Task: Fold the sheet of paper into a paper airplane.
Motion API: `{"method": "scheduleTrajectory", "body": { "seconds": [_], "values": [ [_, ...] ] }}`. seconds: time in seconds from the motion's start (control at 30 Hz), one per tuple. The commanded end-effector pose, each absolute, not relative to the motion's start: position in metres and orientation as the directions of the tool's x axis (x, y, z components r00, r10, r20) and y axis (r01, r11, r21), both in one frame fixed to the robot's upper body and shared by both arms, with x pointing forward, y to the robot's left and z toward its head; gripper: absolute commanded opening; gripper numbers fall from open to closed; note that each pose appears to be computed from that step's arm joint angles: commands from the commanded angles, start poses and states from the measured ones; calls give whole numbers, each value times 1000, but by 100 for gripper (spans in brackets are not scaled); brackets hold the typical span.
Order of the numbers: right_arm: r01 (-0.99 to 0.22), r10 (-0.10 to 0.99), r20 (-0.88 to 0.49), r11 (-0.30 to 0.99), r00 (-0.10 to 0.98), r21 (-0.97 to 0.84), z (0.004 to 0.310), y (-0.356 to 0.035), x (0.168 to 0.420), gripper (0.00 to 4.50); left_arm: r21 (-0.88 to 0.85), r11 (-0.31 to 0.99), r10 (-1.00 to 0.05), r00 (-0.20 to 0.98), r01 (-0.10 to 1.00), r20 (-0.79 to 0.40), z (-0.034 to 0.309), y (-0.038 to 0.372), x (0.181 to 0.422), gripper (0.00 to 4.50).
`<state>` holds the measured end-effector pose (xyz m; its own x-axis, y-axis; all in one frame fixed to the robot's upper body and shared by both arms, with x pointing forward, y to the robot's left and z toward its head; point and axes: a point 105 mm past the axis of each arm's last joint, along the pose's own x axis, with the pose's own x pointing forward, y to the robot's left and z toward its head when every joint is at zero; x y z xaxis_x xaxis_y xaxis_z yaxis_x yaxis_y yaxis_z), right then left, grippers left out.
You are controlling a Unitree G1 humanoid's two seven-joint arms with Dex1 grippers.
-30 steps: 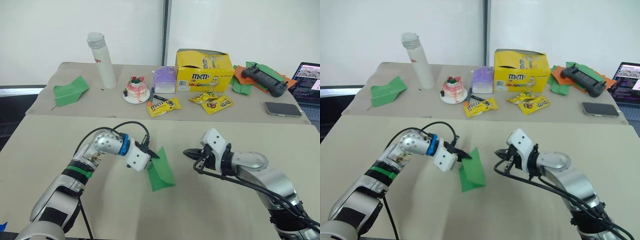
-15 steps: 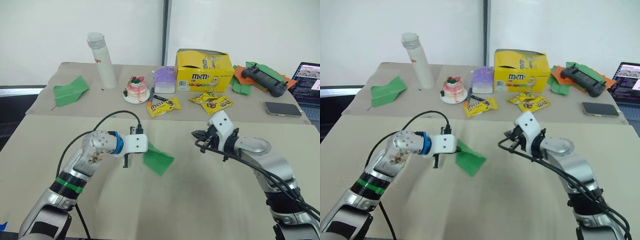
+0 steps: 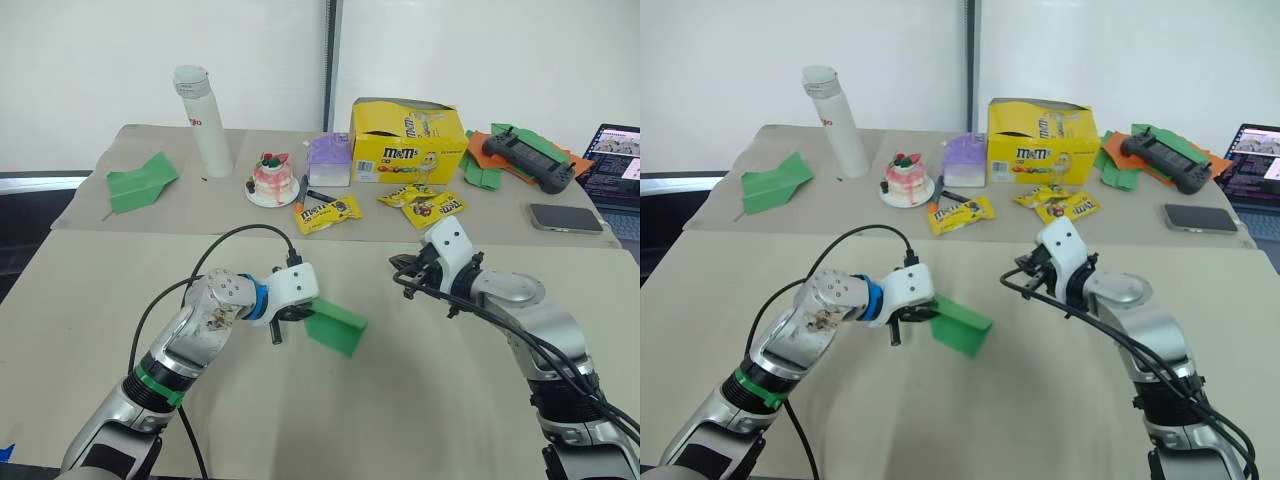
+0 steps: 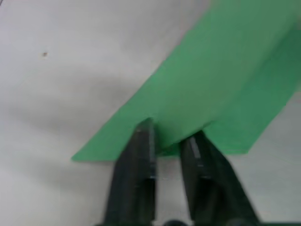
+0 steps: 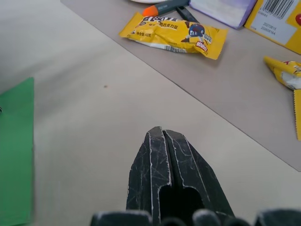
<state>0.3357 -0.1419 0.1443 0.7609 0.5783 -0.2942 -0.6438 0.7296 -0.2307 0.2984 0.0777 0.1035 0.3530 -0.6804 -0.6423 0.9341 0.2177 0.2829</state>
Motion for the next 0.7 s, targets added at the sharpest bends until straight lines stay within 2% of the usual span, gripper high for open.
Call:
{"method": "scheduleTrajectory", "body": {
  "seconds": [0.03,0.13,0.23,0.33,0.43,0.57,0.63,0.7],
  "values": [
    [-659,626,-210,694,751,-288,170,-140,332,0,268,185,-743,313,946,-592,128,82,295,256],
    [-722,699,-197,631,688,-283,172,-133,321,0,237,167,-789,274,957,-550,141,93,294,357],
    [-837,820,-207,478,534,-264,168,-118,289,0,174,118,-872,186,978,-453,159,107,286,446],
    [-888,866,-225,396,446,-234,159,-107,270,0,115,129,-916,163,985,-367,170,119,286,446],
    [-908,881,-235,373,411,-189,148,-98,260,0,111,171,-928,198,979,-316,173,131,293,446],
    [-926,897,-237,346,374,-153,136,-88,249,123,113,238,-923,260,965,-282,171,141,306,450],
    [-910,883,-243,356,402,-214,133,-86,251,195,139,280,-912,308,950,-269,169,143,314,450],
    [-905,871,-276,341,406,-255,124,-84,250,260,118,277,-914,299,954,-273,165,142,316,450]
  ]
}}
